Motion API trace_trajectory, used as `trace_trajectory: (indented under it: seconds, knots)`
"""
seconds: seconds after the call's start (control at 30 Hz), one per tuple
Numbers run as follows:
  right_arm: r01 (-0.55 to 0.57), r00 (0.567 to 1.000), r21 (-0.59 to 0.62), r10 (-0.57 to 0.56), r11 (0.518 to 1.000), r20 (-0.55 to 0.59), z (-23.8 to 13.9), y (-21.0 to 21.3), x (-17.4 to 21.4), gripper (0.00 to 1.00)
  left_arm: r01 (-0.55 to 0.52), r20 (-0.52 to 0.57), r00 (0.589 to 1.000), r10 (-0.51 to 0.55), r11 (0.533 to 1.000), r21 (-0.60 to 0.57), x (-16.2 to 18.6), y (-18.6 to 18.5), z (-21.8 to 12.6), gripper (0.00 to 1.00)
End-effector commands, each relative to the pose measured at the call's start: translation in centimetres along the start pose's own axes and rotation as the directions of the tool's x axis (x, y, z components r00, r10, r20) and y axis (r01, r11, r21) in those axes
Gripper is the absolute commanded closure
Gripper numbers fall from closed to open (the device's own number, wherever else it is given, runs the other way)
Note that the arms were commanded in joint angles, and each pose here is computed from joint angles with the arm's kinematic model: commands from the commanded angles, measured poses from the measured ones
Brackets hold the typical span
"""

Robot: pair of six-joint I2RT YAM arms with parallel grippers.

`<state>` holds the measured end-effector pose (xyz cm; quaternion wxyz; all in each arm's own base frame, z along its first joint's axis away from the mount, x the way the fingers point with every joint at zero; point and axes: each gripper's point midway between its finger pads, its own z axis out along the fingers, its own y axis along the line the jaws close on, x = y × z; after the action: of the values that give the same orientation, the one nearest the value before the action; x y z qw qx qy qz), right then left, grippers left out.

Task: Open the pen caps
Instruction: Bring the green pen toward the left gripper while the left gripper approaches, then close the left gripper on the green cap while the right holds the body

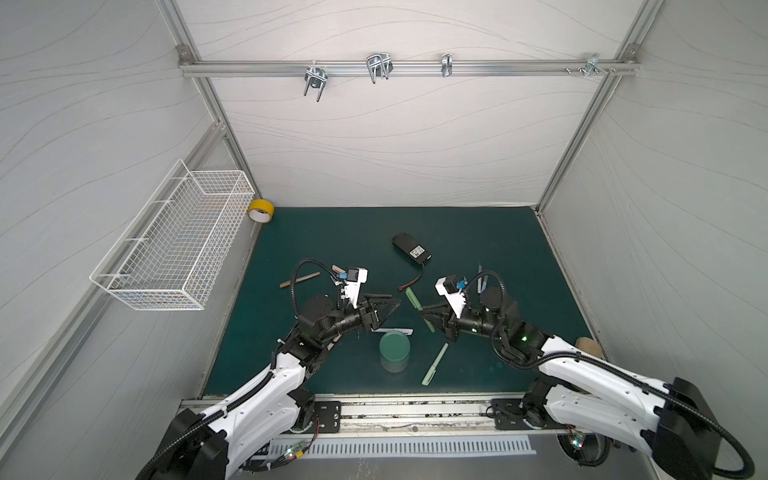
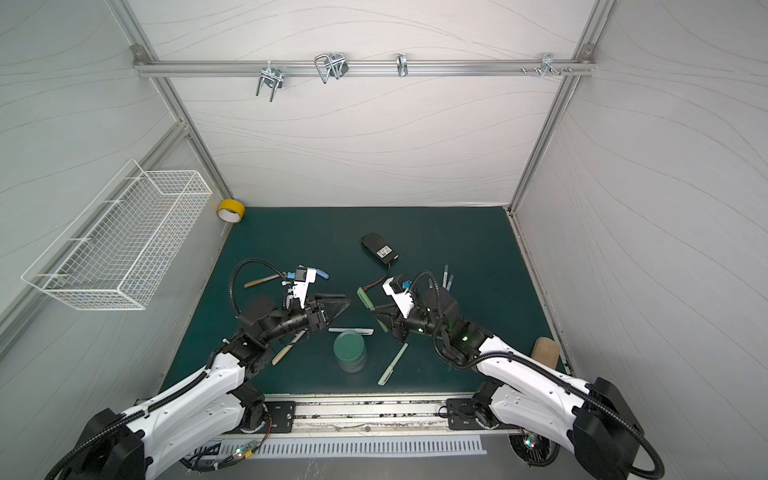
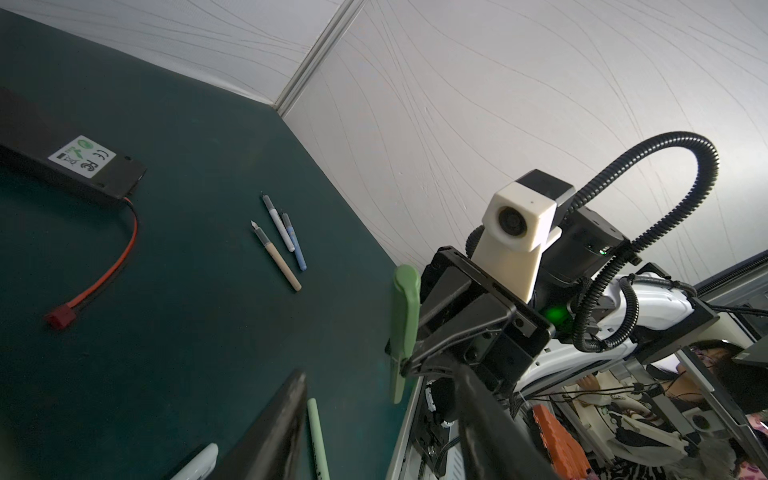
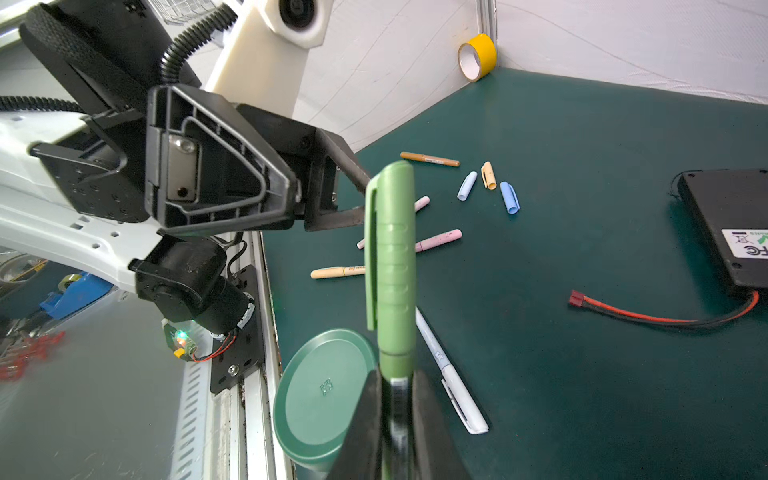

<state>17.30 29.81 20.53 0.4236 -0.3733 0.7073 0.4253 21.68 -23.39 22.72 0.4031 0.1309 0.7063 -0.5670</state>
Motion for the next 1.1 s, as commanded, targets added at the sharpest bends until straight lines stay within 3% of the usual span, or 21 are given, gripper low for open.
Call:
trace_trajectory:
  seconds: [0.0, 0.17, 0.33, 0.53, 0.83, 1.07]
  knots:
    - [0.014, 1.0, 0.048, -0.014, 0.999, 0.003, 0.3, -0.4, -1.9, 1.0, -0.078, 0.043, 0.996, 0.076, 0.995, 0.062, -1.6, -2.1, 0.0, 0.43]
    - [0.071, 0.996, 0.027, -0.069, 0.997, -0.063, 1.0, 0.7, -2.1, 1.0, -0.086, 0.067, 0.994, 0.083, 0.995, 0.043, -1.8, -2.2, -0.5, 0.41]
    - [0.082, 0.997, -0.026, -0.083, 0.996, -0.006, 1.7, 1.1, -1.1, 1.0, -0.097, 0.071, 0.993, 0.094, 0.994, 0.044, -1.7, -2.2, -0.6, 0.4]
    - [0.102, 0.994, -0.066, -0.105, 0.993, -0.035, 2.5, 2.1, -0.4, 1.0, -0.087, 0.053, 0.995, 0.085, 0.995, 0.041, -1.5, -1.9, -0.3, 0.42]
    - [0.137, 0.99, -0.079, -0.139, 0.987, -0.028, 3.0, 2.8, -0.4, 1.0, -0.069, 0.029, 0.997, 0.068, 0.996, 0.051, -1.3, -1.8, 0.2, 0.49]
    - [0.16, 0.986, -0.078, -0.163, 0.984, -0.034, 3.4, 3.1, -0.3, 1.0, -0.061, 0.0, 0.998, 0.061, 0.996, 0.068, -0.9, -1.9, 0.7, 0.63]
